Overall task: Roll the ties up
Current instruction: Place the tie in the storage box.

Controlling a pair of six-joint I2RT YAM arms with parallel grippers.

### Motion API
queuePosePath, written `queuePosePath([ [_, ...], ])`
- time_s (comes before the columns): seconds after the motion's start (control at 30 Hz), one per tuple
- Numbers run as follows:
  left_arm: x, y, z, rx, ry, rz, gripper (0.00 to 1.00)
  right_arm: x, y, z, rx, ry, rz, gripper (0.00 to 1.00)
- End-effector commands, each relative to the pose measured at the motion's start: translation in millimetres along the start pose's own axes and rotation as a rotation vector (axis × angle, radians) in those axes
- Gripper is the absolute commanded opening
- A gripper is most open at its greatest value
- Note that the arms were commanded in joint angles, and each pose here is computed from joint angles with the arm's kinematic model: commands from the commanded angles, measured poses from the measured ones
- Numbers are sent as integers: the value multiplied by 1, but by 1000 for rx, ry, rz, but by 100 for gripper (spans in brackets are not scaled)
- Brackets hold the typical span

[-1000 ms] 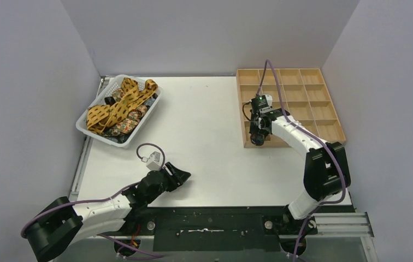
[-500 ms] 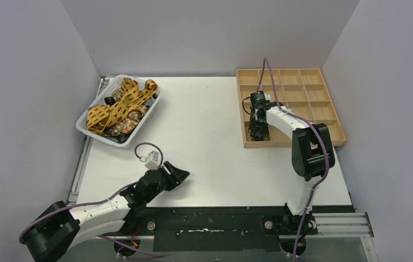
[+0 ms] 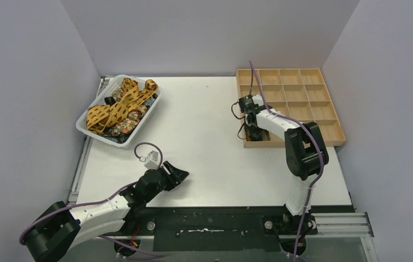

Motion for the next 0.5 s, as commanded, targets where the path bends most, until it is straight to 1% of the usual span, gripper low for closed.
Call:
queuePosePath([
  [0.0,-10,-1,5,-8,-13,-32,50,2,-18,-4,-54,-36,-61,9],
  [0.07,-8,0,4,-9,-10,-31,50,-2,-20,-6,-58,-64,-40,10],
  [0.13,-7,1,4,-11,-8,-31,50,-5,-22,-8,-44,-88,-10,22],
  [0.2,-6,1,5,-13,-5,-30,50,-7,-19,-9,-46,-104,10,30],
  [0.23,-6,1,5,-15,-5,-30,50,-8,-17,-8,-49,-111,21,38],
  [0.27,-6,2,5,-17,-4,-29,50,-7,-14,-7,-50,-116,46,42],
  [0.33,-6,2,5,-17,-4,-28,50,-5,-6,-2,-62,-128,77,46],
  [0.4,-6,2,5,-15,-5,-29,50,-4,5,3,-72,-136,105,58],
  [0.47,-7,2,6,-18,-4,-30,50,-5,13,9,-80,-137,109,60],
])
Point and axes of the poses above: each gripper's point midway between its finger pads, its own y axis back along the fingers, its own x axis along the line the jaws close on, z = x × y, the point moved 5 cm from there along y, back along the fingers, and after that the axes turned 7 degrees about -y, right-handed, at the moved point
